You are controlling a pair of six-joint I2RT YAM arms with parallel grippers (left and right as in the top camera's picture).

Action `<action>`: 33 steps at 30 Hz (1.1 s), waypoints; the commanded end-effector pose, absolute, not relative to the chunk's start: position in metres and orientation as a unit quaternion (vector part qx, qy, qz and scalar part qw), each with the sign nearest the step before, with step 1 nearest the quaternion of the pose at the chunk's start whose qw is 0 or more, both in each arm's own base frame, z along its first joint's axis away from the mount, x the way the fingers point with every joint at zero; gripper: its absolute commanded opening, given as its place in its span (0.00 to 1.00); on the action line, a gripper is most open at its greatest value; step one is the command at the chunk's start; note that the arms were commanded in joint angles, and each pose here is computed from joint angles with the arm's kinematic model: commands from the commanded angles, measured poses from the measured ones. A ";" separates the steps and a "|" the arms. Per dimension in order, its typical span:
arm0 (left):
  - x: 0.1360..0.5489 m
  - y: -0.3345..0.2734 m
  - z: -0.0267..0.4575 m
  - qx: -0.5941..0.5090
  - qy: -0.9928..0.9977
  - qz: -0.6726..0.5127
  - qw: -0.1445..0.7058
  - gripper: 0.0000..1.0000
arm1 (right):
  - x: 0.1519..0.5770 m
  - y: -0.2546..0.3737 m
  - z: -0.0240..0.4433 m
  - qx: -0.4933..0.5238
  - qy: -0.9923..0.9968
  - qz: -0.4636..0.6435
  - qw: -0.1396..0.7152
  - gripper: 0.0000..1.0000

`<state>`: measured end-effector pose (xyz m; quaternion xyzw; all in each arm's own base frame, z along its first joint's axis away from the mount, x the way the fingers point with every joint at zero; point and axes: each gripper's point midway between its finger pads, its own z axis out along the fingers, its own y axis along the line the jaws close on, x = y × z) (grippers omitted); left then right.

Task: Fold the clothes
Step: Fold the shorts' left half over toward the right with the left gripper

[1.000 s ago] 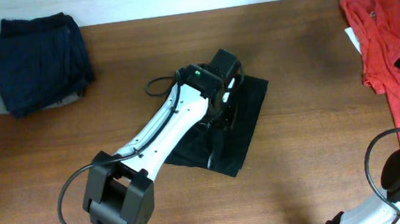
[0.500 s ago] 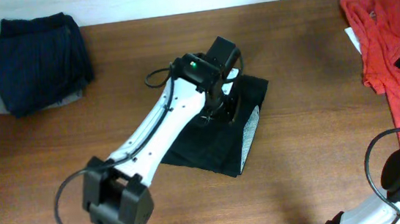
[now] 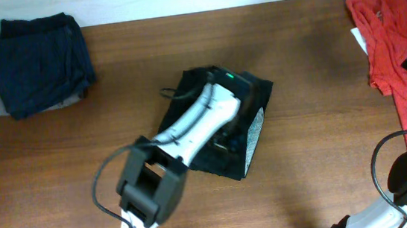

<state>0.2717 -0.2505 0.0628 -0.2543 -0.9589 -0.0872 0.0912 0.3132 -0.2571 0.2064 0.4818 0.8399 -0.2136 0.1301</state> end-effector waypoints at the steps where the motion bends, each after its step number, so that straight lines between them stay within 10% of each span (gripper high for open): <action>1: 0.262 -0.273 0.070 -0.294 -0.946 -0.130 0.034 0.99 | 0.310 -0.259 0.216 0.487 0.832 -0.222 0.141 0.98; 15: 0.256 -0.258 0.032 -0.293 -0.944 -0.143 0.049 0.89 | 0.310 -0.259 0.216 0.487 0.833 -0.222 0.141 0.98; 21: 0.259 -0.255 0.032 -0.298 -0.941 -0.153 0.042 0.62 | 0.310 -0.259 0.216 0.487 0.832 -0.222 0.141 0.98; 26: 0.261 -0.252 0.038 -0.293 -0.941 -0.165 0.040 0.01 | 0.310 -0.259 0.216 0.487 0.832 -0.222 0.141 0.98; 33: 0.256 -0.287 0.076 -0.271 -0.958 -0.082 0.050 0.00 | 0.310 -0.259 0.216 0.487 0.832 -0.222 0.141 0.98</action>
